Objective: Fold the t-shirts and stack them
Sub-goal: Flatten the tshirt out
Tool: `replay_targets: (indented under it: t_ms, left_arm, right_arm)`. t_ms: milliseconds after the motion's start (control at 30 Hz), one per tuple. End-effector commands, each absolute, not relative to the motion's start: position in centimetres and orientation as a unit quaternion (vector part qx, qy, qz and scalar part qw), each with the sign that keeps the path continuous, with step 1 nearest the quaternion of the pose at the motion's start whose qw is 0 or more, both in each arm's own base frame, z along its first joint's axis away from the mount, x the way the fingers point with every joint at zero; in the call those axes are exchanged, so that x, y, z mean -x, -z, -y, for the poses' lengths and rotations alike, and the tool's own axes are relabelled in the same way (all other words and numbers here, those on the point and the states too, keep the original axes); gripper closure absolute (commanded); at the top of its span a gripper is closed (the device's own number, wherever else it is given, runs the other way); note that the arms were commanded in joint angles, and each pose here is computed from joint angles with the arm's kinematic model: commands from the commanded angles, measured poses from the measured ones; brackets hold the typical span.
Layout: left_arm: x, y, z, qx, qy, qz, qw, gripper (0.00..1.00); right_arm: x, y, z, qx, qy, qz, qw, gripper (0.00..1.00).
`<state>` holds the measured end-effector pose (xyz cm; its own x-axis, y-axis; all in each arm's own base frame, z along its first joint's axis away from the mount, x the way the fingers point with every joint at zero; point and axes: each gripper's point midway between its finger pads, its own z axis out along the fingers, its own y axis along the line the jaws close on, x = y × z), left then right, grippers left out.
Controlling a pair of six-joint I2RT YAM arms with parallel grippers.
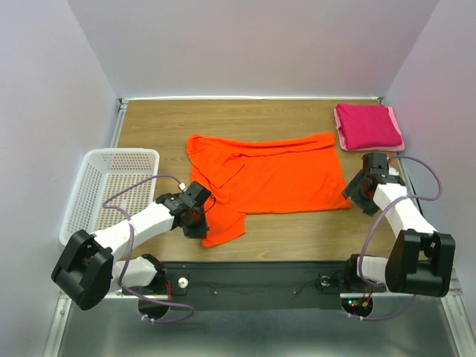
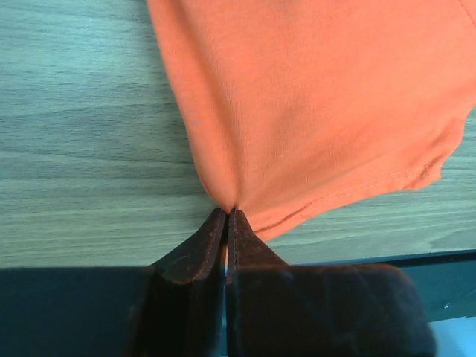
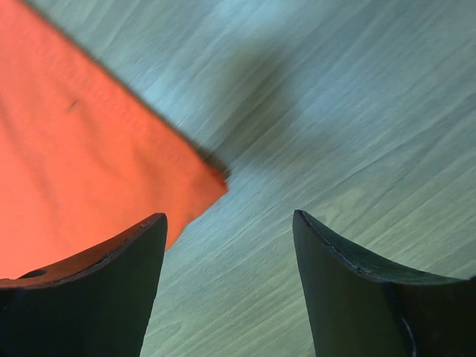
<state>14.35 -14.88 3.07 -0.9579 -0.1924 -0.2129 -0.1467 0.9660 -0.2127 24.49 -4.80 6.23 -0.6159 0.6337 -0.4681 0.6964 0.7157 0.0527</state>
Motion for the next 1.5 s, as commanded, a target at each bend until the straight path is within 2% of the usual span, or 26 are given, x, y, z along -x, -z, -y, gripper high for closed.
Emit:
replay_targets:
  t_ms: [0,167,300,700,800,900,933,1000,1033,1100,1200,1233,1300,1467]
  left_arm:
    - [-14.2,-3.3,14.8,0.088,0.094,-0.985,0.117,0.93]
    - [-14.2,-3.3,14.8,0.089,0.098,-0.984,0.122,0.98]
    - [-14.3,-3.4,14.9,0.085,0.102,-0.983,0.126,0.99]
    - [-14.7,-3.7,14.9,0.075,0.100,-0.983,0.133,0.99]
    - [-14.8,-3.8,15.0,0.073,0.103,-0.983,0.136,1.00]
    - [-14.8,-4.1,15.0,0.073,0.105,-0.982,0.140,1.00]
    - [-15.6,-4.6,14.6,0.080,0.097,-0.979,0.160,1.00]
    - [-16.0,-5.3,14.0,0.089,0.082,-0.977,0.176,1.00]
    - [-17.4,-6.9,13.4,0.101,0.074,-0.969,0.213,1.00]
    - [-17.8,-7.5,13.0,0.108,0.070,-0.966,0.222,1.00]
    - [-20.3,-10.8,12.3,0.130,0.074,-0.949,0.276,1.00]
    - [-21.3,-12.0,11.8,0.137,0.068,-0.942,0.299,1.00]
    - [-24.2,-15.9,10.7,0.166,0.075,-0.918,0.353,1.00]
    - [-31.8,-28.3,7.6,0.171,0.065,-0.849,0.496,1.00]
  right_arm:
    - [-24.8,-5.9,5.9,-0.400,0.065,-0.885,0.232,0.28]
    - [-26.0,-4.5,4.3,-0.404,0.017,-0.888,0.220,0.37]
    - [-26.6,-4.0,3.2,-0.404,-0.016,-0.890,0.211,0.45]
    - [-25.3,-1.0,2.9,-0.414,-0.009,-0.892,0.182,0.53]
    - [-24.8,-0.4,3.3,-0.417,0.005,-0.891,0.179,0.59]
    - [-24.8,-0.3,3.6,-0.418,0.014,-0.890,0.181,0.71]
    - [-24.9,-0.4,3.8,-0.419,0.018,-0.889,0.185,0.78]
    - [-25.6,-1.0,4.0,-0.419,0.017,-0.887,0.196,0.85]
    - [-26.3,-1.8,3.9,-0.415,0.008,-0.886,0.206,0.98]
    - [-27.2,-2.7,3.9,-0.414,0.000,-0.883,0.220,0.99]
    - [-29.3,-5.3,3.6,-0.408,-0.029,-0.876,0.254,0.99]
    - [-30.8,-7.7,3.6,-0.403,-0.043,-0.868,0.286,0.99]
    - [-32.3,-10.4,3.8,-0.399,-0.055,-0.858,0.318,0.99]
    - [-37.4,-21.8,4.5,-0.371,-0.088,-0.816,0.435,0.99]
